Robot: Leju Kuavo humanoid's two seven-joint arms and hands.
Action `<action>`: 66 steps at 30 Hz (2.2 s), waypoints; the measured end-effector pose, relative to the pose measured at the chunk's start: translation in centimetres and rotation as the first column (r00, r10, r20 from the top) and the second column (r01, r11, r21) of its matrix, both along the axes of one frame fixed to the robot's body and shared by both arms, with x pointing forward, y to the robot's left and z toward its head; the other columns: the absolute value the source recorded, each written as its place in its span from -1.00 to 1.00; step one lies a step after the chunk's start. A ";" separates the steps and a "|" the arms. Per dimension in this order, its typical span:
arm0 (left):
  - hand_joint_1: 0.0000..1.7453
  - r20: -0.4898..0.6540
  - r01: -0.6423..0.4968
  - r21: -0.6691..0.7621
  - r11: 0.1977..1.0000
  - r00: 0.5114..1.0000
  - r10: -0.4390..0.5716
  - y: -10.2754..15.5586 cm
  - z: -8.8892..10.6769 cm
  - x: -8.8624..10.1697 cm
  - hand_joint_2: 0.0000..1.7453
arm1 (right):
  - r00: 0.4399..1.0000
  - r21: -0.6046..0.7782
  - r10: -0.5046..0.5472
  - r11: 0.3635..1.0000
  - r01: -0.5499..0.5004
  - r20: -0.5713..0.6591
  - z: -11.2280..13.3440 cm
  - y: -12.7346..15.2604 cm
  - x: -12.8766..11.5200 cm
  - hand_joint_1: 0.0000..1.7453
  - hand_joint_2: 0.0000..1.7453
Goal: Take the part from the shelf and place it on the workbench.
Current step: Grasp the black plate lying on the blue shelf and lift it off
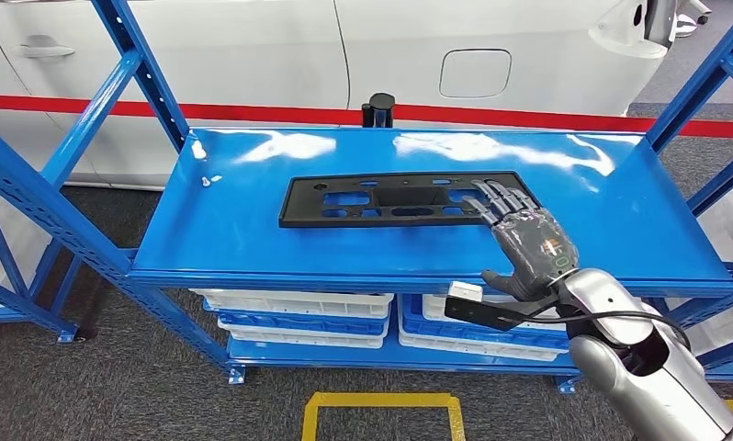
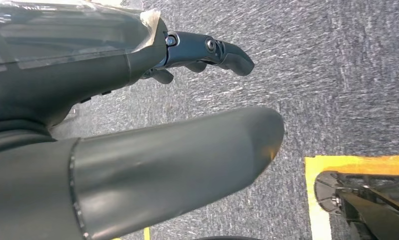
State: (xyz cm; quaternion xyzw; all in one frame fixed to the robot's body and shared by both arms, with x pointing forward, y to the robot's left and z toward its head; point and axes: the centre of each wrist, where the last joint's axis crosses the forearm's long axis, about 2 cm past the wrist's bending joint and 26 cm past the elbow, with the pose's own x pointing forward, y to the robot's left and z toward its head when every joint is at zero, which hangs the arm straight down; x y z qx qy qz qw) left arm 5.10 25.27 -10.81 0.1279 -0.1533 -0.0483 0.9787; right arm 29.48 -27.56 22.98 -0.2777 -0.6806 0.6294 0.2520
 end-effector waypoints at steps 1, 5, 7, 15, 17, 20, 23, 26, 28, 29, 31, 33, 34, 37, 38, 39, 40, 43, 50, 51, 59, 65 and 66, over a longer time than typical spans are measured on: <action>-1.00 -0.005 -0.004 -0.001 1.000 1.000 0.004 0.0 0.0 0.0 -1.00 | 1.000 0.006 0.008 1.000 -0.008 -0.006 0.0 0.3 0.1 -1.00 1.00; -1.00 -0.017 -0.016 -0.002 1.000 1.000 0.016 0.0 0.0 -0.1 -1.00 | 0.999 0.030 0.033 0.999 -0.032 -0.034 0.2 1.2 0.8 -1.00 1.00; -1.00 -0.019 -0.018 -0.003 1.000 1.000 0.018 0.0 0.0 -0.1 -1.00 | 0.998 0.034 0.041 0.999 -0.039 -0.042 0.3 1.5 1.1 -1.00 1.00; -1.00 -0.020 -0.020 -0.003 1.000 1.000 0.020 0.0 0.0 -0.1 -1.00 | 0.997 0.030 0.054 0.998 -0.052 -0.061 0.0 2.2 1.5 -1.00 1.00; -1.00 -0.021 -0.020 -0.003 1.000 1.000 0.020 0.0 0.0 -0.1 -1.00 | 0.996 0.030 0.054 0.998 -0.052 -0.065 -0.1 2.3 1.5 -1.00 1.00; -1.00 -0.022 -0.018 -0.003 1.000 1.000 0.018 0.0 0.0 -0.1 -1.00 | 0.996 0.029 0.053 0.998 -0.051 -0.073 -0.2 2.5 1.6 -1.00 1.00; -1.00 -0.023 -0.008 -0.006 1.000 1.000 0.008 0.0 0.0 -0.1 -1.00 | 0.996 0.029 0.041 0.999 -0.039 -0.084 -0.7 3.4 1.9 -1.00 1.00; -1.00 -0.022 0.001 -0.008 1.000 1.000 -0.002 -0.1 0.0 -0.1 -1.00 | 0.996 0.036 0.024 0.999 -0.021 -0.086 -1.3 4.9 2.1 -1.00 1.00; -1.00 -0.021 0.006 -0.011 1.000 1.000 -0.006 -0.2 0.0 0.0 -1.00 | 0.996 0.040 0.011 0.999 -0.008 -0.087 -1.6 6.1 2.4 -1.00 1.00; -1.00 -0.021 0.009 -0.012 1.000 1.000 -0.009 -0.2 0.0 0.0 -1.00 | 0.996 0.041 0.004 0.999 0.000 -0.090 -1.8 6.6 2.6 -1.00 1.00; -1.00 -0.021 0.017 -0.014 1.000 1.000 -0.017 -0.2 0.0 0.0 -1.00 | 0.995 0.041 -0.019 0.999 0.023 -0.093 -2.1 7.5 2.9 -1.00 1.00; -1.00 -0.022 0.026 -0.015 1.000 0.999 -0.027 -0.3 0.0 0.0 -1.00 | 0.995 0.034 -0.054 0.998 0.057 -0.083 -2.5 8.1 3.3 -1.00 1.00; -1.00 -0.023 0.030 -0.015 0.999 0.999 -0.030 -0.3 0.0 0.0 -1.00 | 0.994 0.029 -0.074 0.997 0.077 -0.075 -2.8 8.3 3.6 -1.00 1.00; -1.00 -0.028 0.036 -0.016 0.999 0.999 -0.036 -0.3 0.0 -0.1 -1.00 | 0.990 0.023 -0.127 0.991 0.129 -0.067 -3.5 8.6 4.4 -1.00 1.00; -1.00 -0.030 0.037 -0.016 0.999 0.999 -0.038 -0.3 0.0 -0.1 -1.00 | 0.988 0.021 -0.140 0.990 0.142 -0.071 -3.8 8.7 4.7 -1.00 1.00; -1.00 -0.031 0.039 -0.016 0.999 0.999 -0.039 -0.3 0.0 -0.1 -1.00 | 0.986 0.020 -0.151 0.988 0.153 -0.076 -4.1 8.7 4.9 -1.00 1.00; -1.00 -0.033 0.041 -0.016 0.999 0.999 -0.042 -0.3 0.0 -0.1 -1.00 | 0.983 0.018 -0.161 0.986 0.163 -0.082 -4.3 8.7 5.1 -1.00 1.00; -1.00 -0.036 0.052 -0.016 0.999 0.998 -0.052 -0.3 0.0 -0.1 -1.00 | 0.976 0.015 -0.197 0.980 0.200 -0.096 -4.7 8.8 5.9 -1.00 1.00; -1.00 -0.036 0.074 -0.017 0.997 0.997 -0.075 -0.3 0.0 0.2 -1.00 | 0.960 0.012 -0.276 0.961 0.277 -0.053 -4.7 8.9 7.9 -1.00 1.00; -1.00 -0.037 0.076 -0.016 0.997 0.996 -0.076 -0.3 0.0 0.3 -1.00 | 0.956 0.013 -0.292 0.956 0.293 -0.041 -4.6 8.8 8.2 -1.00 1.00; -1.00 -0.041 0.084 -0.013 0.996 0.996 -0.085 -0.3 0.1 0.4 -1.00 | 0.918 0.003 -0.396 0.918 0.397 0.025 -3.5 7.5 11.1 -1.00 1.00; -1.00 -0.041 0.086 -0.012 0.996 0.995 -0.087 -0.2 0.1 0.5 -1.00 | 0.904 -0.005 -0.426 0.905 0.426 0.027 -3.3 6.9 12.2 -1.00 1.00; -1.00 -0.042 0.086 -0.012 0.996 0.995 -0.087 -0.2 0.1 0.5 -1.00 | 0.903 -0.007 -0.428 0.904 0.428 0.026 -3.3 6.9 12.3 -1.00 1.00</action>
